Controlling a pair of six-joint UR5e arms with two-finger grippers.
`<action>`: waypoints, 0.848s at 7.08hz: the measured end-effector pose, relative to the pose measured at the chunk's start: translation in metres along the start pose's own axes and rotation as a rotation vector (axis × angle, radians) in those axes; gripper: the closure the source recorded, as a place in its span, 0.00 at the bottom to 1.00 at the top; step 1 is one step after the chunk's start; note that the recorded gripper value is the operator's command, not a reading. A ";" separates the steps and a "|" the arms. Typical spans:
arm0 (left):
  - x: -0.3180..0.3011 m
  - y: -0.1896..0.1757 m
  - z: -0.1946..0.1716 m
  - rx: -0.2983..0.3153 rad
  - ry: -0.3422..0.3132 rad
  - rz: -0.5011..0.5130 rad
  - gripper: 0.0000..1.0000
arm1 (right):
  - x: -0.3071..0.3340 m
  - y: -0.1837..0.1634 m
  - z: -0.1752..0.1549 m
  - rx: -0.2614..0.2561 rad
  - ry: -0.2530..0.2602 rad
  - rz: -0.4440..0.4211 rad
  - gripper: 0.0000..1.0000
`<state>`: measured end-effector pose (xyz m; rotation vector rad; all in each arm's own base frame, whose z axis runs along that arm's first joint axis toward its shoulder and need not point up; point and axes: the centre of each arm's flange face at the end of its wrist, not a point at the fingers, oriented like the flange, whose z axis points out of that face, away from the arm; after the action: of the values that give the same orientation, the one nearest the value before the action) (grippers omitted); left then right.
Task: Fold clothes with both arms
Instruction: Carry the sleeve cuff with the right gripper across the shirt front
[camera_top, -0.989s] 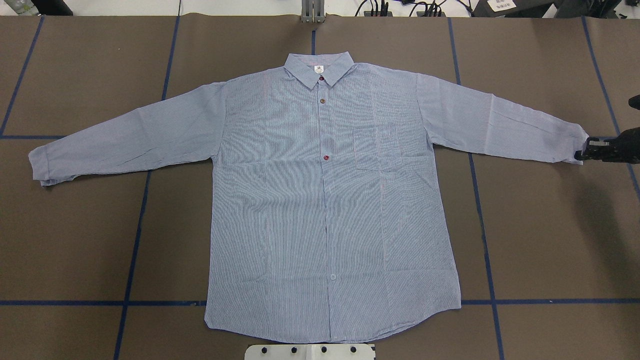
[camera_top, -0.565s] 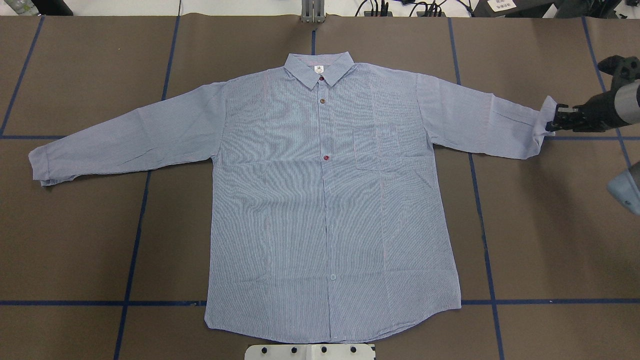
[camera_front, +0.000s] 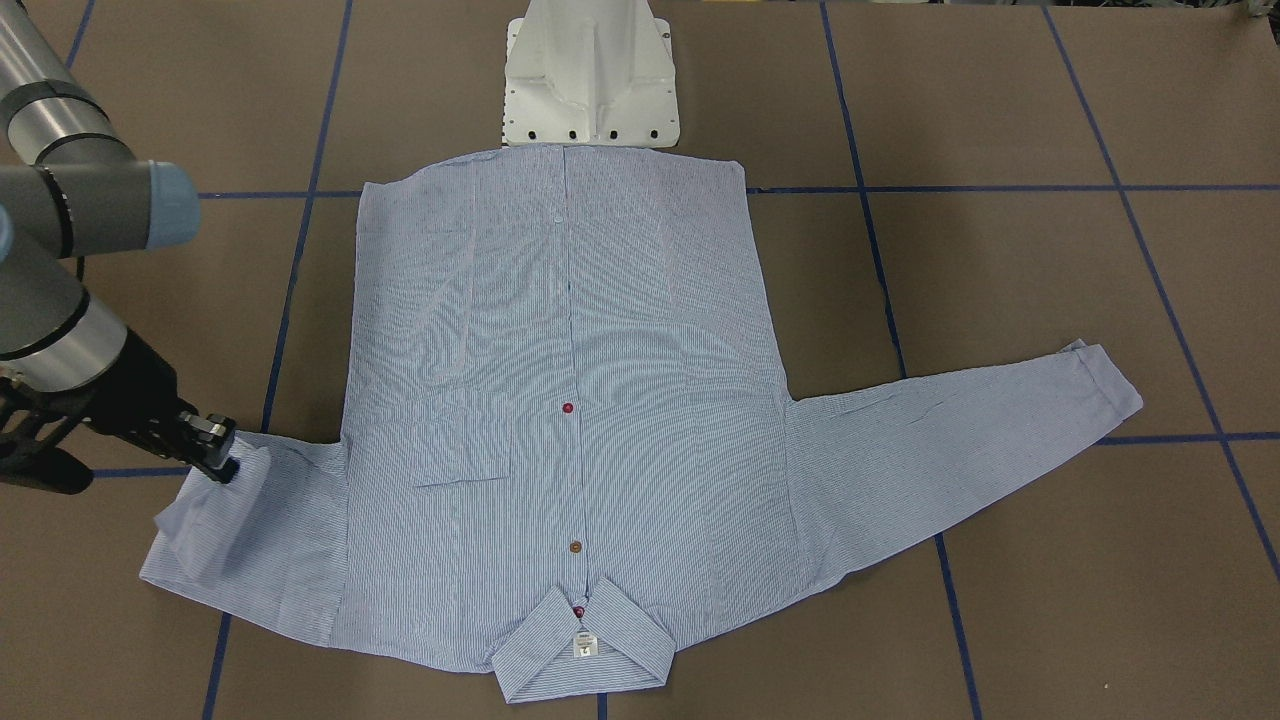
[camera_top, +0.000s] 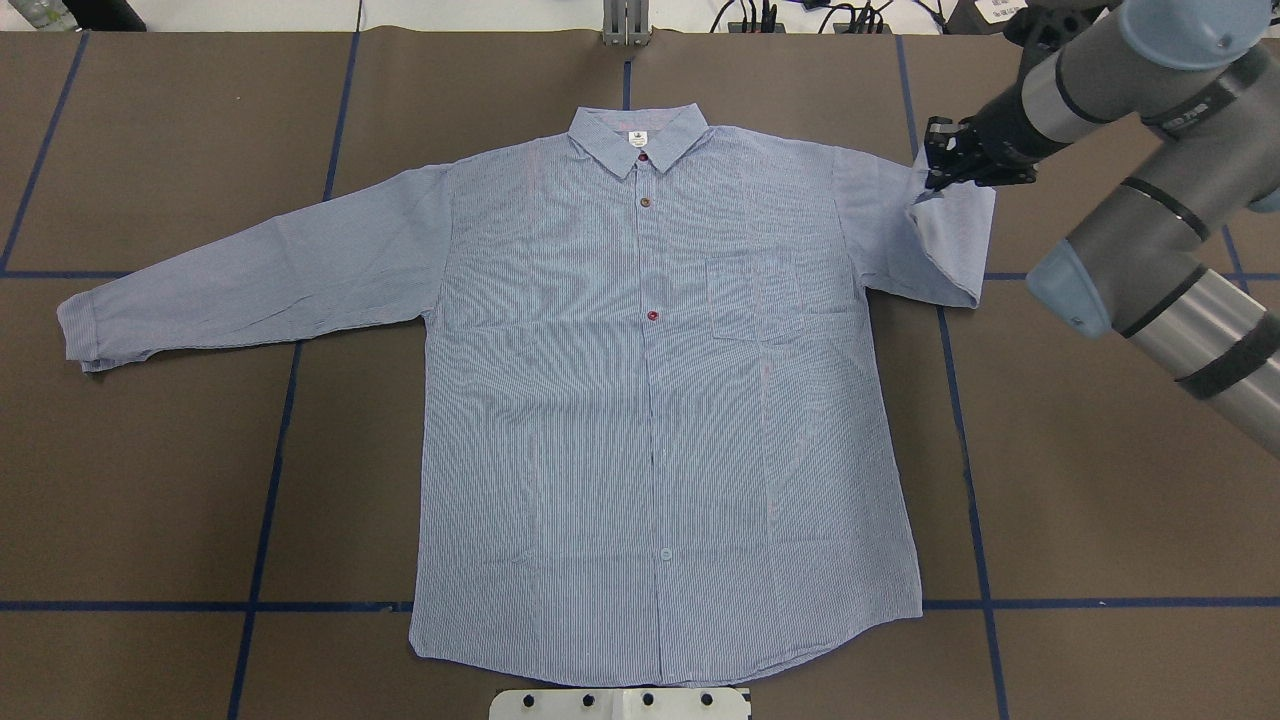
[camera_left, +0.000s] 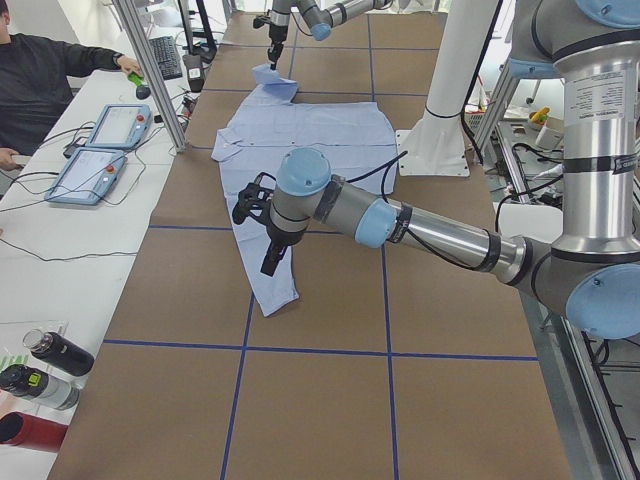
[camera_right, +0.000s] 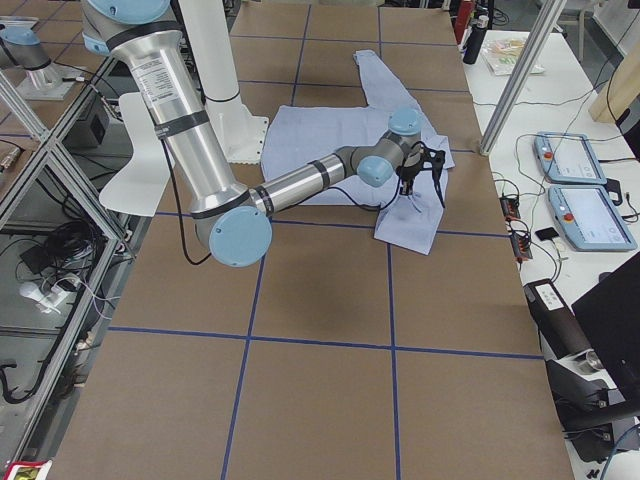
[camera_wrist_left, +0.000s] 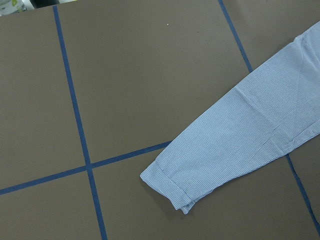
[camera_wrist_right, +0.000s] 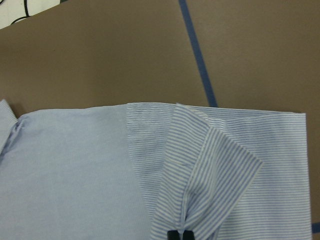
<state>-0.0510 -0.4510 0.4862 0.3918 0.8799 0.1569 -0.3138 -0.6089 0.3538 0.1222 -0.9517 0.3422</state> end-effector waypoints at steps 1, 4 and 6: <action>0.000 0.000 0.000 0.000 0.000 0.000 0.00 | -0.043 0.012 0.004 0.010 0.007 -0.017 1.00; 0.000 0.000 0.000 -0.001 0.000 -0.001 0.00 | -0.171 0.039 0.004 0.061 0.020 -0.072 1.00; 0.000 0.000 0.000 -0.001 0.000 -0.001 0.00 | -0.249 0.066 0.019 0.121 0.025 -0.094 1.00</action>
<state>-0.0509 -0.4511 0.4868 0.3906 0.8800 0.1567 -0.4832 -0.6092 0.1587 0.2716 -0.8975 0.3142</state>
